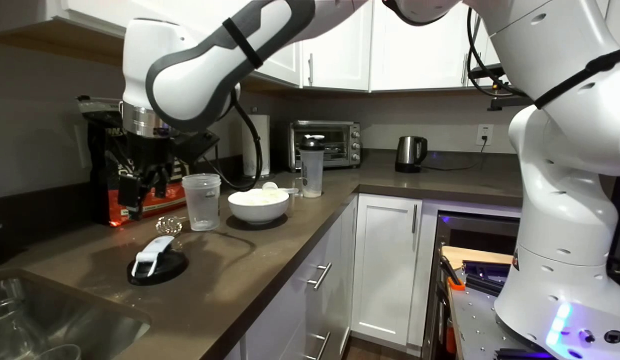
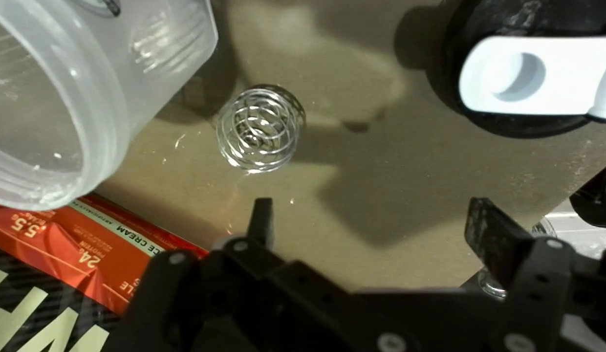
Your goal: Put the ball in the shaker
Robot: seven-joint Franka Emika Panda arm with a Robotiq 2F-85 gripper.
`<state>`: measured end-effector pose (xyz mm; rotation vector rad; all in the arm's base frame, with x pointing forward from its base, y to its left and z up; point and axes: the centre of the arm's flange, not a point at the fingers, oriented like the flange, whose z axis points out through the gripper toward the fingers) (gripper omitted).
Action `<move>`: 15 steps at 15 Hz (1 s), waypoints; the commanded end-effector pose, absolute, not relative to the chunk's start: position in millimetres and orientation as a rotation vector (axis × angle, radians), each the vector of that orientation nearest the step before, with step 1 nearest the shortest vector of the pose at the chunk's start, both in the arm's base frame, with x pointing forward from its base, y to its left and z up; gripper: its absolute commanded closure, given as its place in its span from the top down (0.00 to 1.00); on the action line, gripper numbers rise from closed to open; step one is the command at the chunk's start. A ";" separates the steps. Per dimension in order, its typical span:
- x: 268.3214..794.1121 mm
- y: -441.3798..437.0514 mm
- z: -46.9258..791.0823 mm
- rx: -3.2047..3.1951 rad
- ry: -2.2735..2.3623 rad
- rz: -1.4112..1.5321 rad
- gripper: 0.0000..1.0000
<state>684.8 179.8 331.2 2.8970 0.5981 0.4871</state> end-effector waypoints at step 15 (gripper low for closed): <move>713.3 182.2 308.5 2.701 0.463 0.465 1.00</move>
